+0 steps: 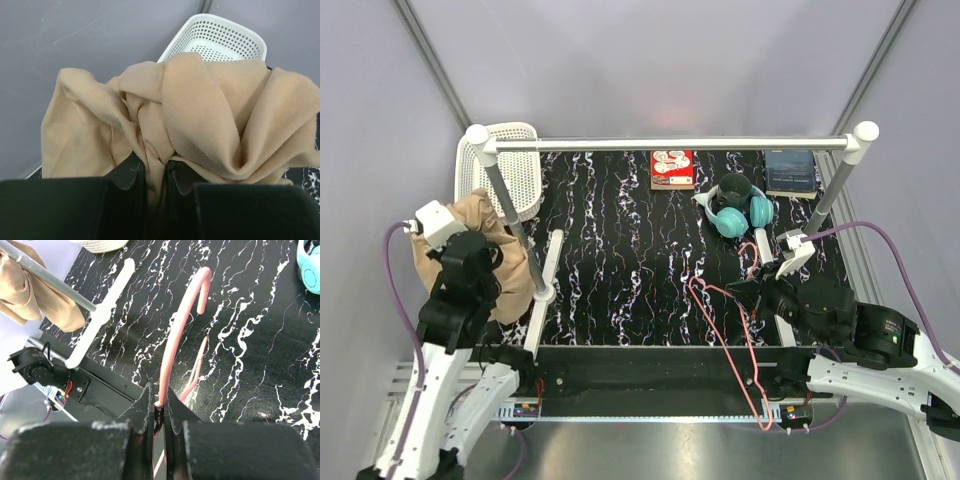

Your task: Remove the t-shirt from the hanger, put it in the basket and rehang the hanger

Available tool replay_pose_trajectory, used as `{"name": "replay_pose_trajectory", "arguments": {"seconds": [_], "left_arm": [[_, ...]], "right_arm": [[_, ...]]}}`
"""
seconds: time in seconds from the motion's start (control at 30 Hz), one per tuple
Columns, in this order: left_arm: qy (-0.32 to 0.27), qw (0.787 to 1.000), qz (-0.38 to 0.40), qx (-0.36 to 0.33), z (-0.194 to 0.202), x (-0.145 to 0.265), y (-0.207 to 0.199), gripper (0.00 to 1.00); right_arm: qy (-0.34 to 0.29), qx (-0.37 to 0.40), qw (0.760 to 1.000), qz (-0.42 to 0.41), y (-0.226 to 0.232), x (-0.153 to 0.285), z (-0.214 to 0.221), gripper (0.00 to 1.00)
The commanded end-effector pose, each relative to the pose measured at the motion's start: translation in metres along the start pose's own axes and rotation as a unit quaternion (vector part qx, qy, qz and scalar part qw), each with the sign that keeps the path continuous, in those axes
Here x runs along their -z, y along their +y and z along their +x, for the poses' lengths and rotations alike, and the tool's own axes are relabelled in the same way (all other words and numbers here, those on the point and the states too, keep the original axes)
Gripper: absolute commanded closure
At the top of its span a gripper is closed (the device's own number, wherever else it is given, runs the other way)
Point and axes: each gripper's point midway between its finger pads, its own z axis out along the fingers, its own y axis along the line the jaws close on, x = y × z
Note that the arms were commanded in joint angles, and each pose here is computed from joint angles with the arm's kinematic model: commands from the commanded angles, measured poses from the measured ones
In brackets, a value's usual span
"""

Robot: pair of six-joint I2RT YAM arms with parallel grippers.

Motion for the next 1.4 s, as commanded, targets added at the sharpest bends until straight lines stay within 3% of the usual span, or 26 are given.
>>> {"name": "replay_pose_trajectory", "arguments": {"seconds": [0.0, 0.13, 0.3, 0.4, 0.53, 0.67, 0.77, 1.03, 1.23, 1.37], "left_arm": [[0.024, 0.996, 0.065, 0.047, -0.008, -0.018, -0.026, 1.00], [0.036, 0.994, 0.041, 0.095, -0.028, -0.039, -0.015, 1.00], [0.077, 0.976, 0.065, 0.196, -0.037, -0.063, -0.036, 1.00], [0.073, 0.969, 0.072, 0.224, -0.053, -0.077, -0.046, 1.00], [0.006, 0.967, 0.058, 0.248, -0.097, -0.085, -0.043, 1.00], [-0.098, 0.953, 0.062, 0.281, -0.141, -0.089, -0.038, 1.00], [-0.147, 0.947, 0.074, 0.276, -0.162, -0.093, -0.039, 1.00], [-0.206, 0.933, 0.133, 0.264, -0.204, -0.111, -0.069, 1.00], [-0.269, 0.929, 0.132, 0.217, -0.199, -0.128, -0.080, 1.00], [-0.292, 0.934, 0.114, 0.174, -0.173, -0.138, -0.093, 1.00]], "right_arm": [[-0.013, -0.006, 1.000, -0.018, 0.008, -0.001, -0.006, 1.00], [-0.014, -0.010, 1.000, -0.020, 0.007, 0.000, -0.005, 1.00], [-0.011, -0.009, 1.000, -0.022, 0.010, -0.001, -0.006, 1.00], [-0.007, -0.009, 0.999, -0.030, 0.015, -0.004, -0.005, 1.00], [-0.001, -0.005, 0.999, -0.035, 0.021, -0.009, -0.004, 1.00], [0.005, 0.010, 0.999, -0.038, 0.028, -0.017, -0.003, 1.00], [0.006, 0.017, 0.999, -0.045, 0.034, -0.021, -0.005, 1.00], [-0.005, 0.010, 0.997, -0.082, 0.054, -0.034, -0.005, 1.00], [-0.007, 0.019, 0.995, -0.097, 0.060, -0.042, -0.002, 1.00], [-0.016, 0.022, 0.995, -0.093, 0.056, -0.049, 0.002, 1.00]]}}
